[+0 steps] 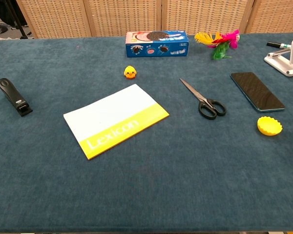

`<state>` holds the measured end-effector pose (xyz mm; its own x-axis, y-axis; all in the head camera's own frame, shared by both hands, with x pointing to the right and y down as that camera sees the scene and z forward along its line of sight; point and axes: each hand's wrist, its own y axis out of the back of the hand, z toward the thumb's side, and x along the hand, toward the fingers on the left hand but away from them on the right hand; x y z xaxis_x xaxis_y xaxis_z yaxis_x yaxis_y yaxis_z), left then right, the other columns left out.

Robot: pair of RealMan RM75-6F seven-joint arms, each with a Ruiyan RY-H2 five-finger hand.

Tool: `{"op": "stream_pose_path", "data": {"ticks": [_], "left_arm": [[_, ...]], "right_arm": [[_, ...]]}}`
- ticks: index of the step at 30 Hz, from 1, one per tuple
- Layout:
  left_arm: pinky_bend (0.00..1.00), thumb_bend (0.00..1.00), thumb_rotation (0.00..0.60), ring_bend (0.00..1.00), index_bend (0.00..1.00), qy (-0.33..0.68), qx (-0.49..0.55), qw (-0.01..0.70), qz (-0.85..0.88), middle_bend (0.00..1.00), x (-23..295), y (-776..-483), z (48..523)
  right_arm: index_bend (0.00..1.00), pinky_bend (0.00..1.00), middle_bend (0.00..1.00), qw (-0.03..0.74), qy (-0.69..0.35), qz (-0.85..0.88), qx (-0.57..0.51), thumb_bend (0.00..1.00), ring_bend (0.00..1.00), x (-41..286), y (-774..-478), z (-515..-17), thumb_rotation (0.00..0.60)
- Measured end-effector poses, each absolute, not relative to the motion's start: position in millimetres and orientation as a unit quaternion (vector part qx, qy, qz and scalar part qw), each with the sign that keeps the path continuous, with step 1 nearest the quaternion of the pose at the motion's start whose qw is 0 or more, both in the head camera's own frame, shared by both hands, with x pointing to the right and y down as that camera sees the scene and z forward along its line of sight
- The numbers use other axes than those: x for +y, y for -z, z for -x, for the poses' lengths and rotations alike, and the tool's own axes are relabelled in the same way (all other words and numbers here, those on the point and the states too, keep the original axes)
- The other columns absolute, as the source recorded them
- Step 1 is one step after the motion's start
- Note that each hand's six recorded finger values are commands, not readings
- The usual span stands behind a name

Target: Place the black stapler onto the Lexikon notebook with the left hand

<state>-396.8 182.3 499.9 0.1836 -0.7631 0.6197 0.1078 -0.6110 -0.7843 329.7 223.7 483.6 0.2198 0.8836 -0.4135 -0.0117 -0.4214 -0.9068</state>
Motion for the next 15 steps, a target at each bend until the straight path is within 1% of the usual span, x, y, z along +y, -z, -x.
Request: {"op": "stream_pose_path", "data": {"ticks": [9, 15], "left_arm": [[0.00, 0.13, 0.600, 0.00, 0.00, 0.621, 0.167, 0.353, 0.680, 0.00, 150, -531, 405], [0.00, 0.14, 0.600, 0.00, 0.00, 0.638, 0.129, 0.363, 0.667, 0.00, 122, -546, 410]], "right_arm": [[0.26, 0.02, 0.06, 0.425, -0.527, 0.657, -0.331, 0.21, 0.00, 225, -484, -328, 0.600], [0.26, 0.02, 0.06, 0.423, -0.531, 0.654, -0.333, 0.21, 0.00, 224, -486, -332, 0.600]]}}
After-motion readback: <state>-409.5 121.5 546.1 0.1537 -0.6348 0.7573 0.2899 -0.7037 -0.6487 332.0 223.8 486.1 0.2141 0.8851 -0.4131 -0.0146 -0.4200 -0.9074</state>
